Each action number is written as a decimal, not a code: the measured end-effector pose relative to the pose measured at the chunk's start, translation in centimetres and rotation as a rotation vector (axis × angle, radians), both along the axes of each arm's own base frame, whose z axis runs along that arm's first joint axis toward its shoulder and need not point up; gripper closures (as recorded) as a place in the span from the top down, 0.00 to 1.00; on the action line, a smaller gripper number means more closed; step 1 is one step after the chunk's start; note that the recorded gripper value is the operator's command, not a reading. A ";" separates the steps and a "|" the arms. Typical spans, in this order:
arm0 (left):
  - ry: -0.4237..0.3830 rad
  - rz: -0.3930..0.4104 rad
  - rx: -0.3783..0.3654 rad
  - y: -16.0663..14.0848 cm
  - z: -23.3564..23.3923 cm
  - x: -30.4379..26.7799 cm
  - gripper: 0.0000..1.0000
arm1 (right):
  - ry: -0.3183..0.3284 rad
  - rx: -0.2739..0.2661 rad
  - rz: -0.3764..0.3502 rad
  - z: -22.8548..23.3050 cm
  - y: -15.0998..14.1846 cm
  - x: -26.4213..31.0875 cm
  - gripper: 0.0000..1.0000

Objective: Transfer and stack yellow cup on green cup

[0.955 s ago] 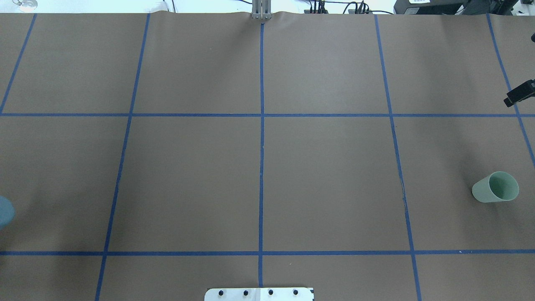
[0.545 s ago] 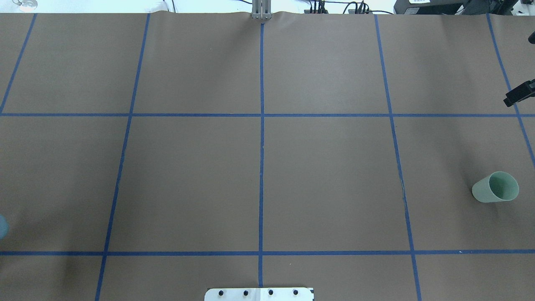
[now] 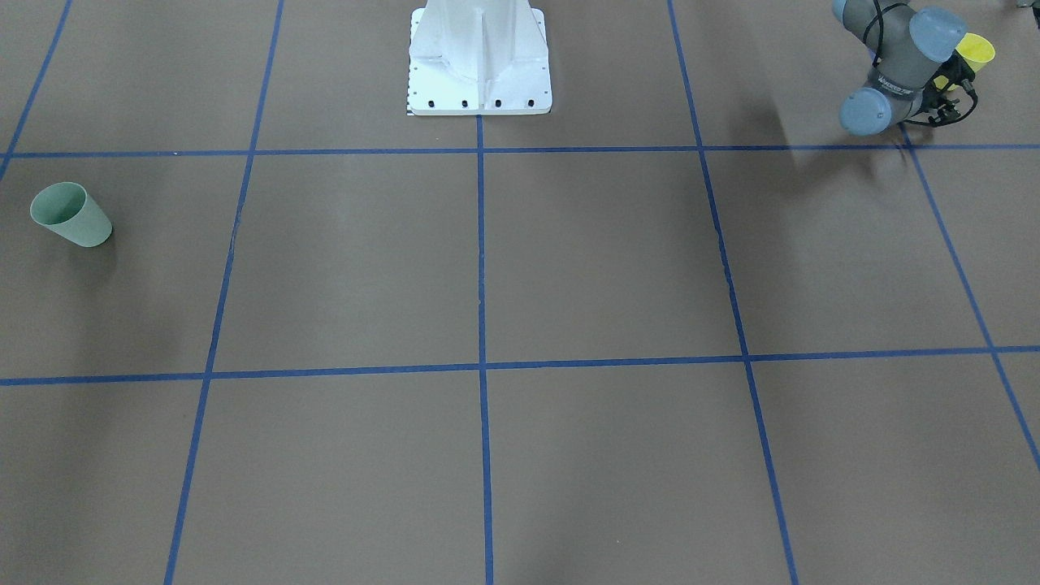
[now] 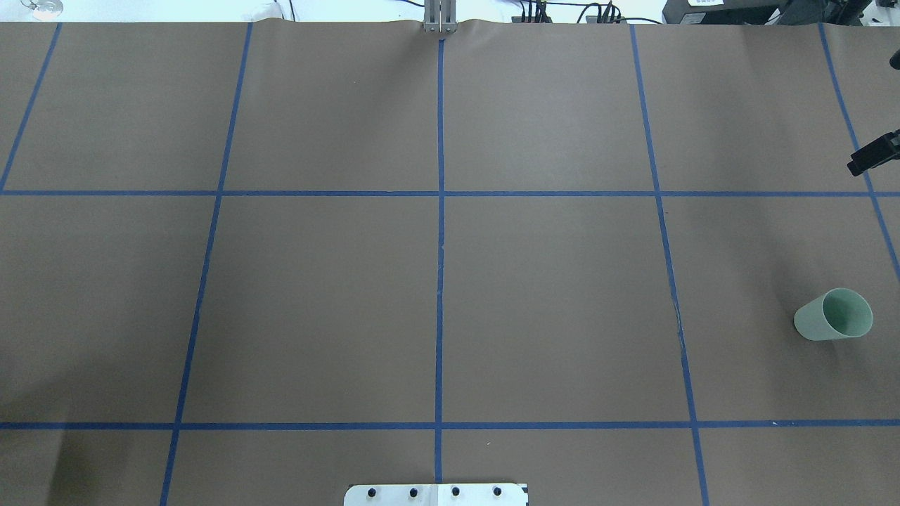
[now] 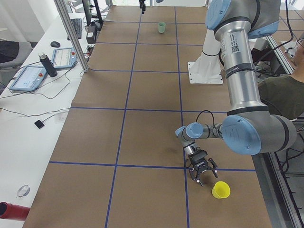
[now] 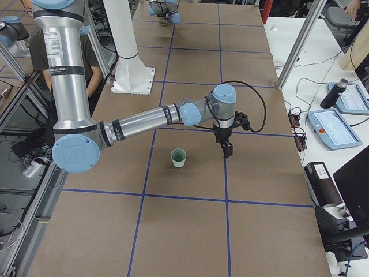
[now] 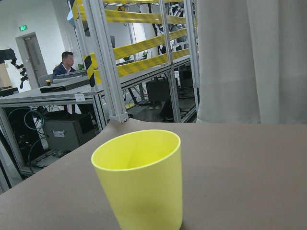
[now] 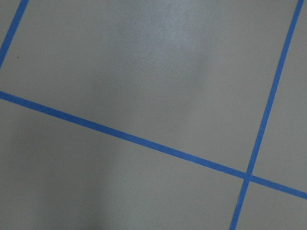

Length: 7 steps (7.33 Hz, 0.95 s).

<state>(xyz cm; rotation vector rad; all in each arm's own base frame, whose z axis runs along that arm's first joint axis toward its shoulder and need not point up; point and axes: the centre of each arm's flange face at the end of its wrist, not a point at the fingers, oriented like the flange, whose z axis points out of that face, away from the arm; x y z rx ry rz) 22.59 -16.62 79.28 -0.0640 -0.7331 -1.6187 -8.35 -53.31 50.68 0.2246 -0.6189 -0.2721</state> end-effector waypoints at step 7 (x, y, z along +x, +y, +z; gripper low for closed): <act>-0.045 -0.021 0.051 3.0 1.8 -2.1 0.98 | -0.003 0.006 -0.008 -0.3 0.1 -0.4 1.00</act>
